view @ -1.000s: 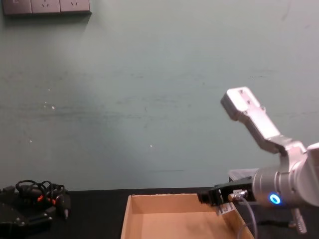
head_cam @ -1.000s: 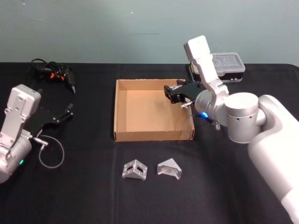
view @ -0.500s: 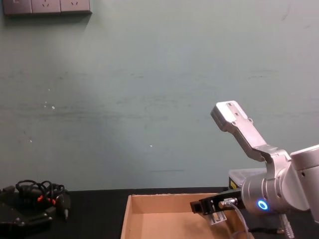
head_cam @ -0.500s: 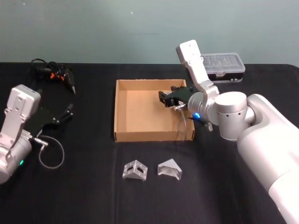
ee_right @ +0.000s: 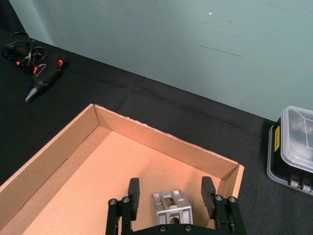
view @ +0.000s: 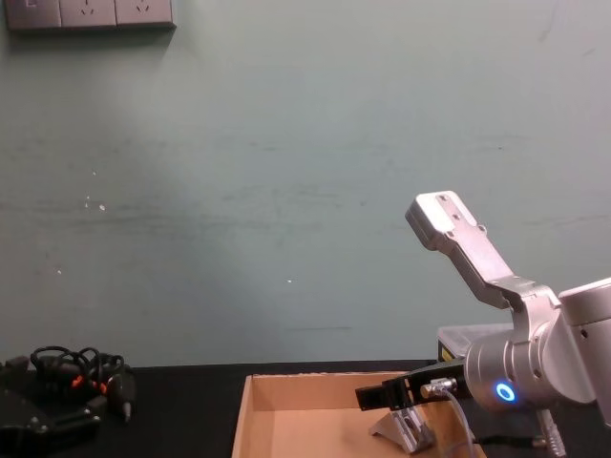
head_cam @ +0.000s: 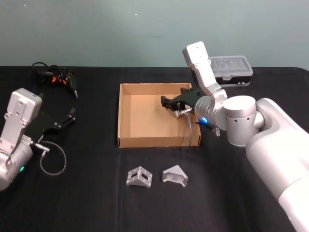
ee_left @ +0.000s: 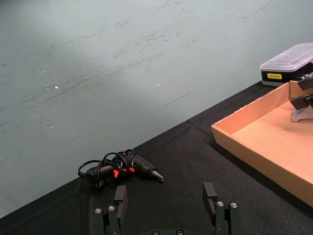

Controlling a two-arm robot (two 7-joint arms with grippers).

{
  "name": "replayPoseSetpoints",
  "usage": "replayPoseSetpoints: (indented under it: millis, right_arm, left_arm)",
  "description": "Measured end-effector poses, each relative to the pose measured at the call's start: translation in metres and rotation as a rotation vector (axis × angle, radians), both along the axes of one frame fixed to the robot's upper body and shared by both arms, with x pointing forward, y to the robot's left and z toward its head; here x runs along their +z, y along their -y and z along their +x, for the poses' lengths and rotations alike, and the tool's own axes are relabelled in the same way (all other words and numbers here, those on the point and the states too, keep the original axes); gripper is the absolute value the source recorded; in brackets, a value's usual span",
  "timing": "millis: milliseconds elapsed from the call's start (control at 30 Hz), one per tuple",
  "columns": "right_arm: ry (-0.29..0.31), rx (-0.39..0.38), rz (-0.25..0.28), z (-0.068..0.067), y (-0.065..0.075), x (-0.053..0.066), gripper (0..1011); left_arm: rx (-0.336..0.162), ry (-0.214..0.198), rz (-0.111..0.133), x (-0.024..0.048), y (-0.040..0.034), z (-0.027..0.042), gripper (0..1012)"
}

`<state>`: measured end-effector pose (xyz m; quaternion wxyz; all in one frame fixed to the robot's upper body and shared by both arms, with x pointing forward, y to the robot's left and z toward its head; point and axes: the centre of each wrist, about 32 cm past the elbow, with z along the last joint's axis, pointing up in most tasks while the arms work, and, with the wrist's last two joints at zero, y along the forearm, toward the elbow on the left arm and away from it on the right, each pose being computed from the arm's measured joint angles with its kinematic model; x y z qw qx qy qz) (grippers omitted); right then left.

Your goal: Use one hand to pick up the angle iron from the table and place it into the box.

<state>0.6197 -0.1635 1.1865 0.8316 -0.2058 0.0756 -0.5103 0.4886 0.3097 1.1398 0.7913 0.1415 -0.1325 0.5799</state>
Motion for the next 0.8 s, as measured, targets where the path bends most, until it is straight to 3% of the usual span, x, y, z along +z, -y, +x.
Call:
replayPoseSetpoints:
  millis: [300,400,533,667,700,800]
  right_arm:
    - [0.002,-0.002,0.0,0.0,0.0,0.0,1003]
    - [0.01,0.002,0.0,-0.003,0.001,0.001,1000]
    - [0.046,0.023,-0.011,-0.018,0.007,0.006,1000]
    - [0.086,0.063,-0.024,-0.045,0.015,0.015,1000]
    - [0.086,0.063,-0.024,-0.045,0.015,0.015,1000]
    - [0.094,0.094,-0.027,-0.07,0.024,0.022,1000]
  left_arm:
    - [0.0,0.0,0.0,0.0,0.0,0.0,1011]
    - [0.0,0.0,0.0,0.0,0.0,0.0,1011]
    - [0.0,0.0,0.0,0.0,0.0,0.0,1012]
    - [0.0,0.0,0.0,0.0,0.0,0.0,1011]
    - [0.0,0.0,0.0,0.0,0.0,0.0,1011]
    - [0.0,0.0,0.0,0.0,0.0,0.0,1011]
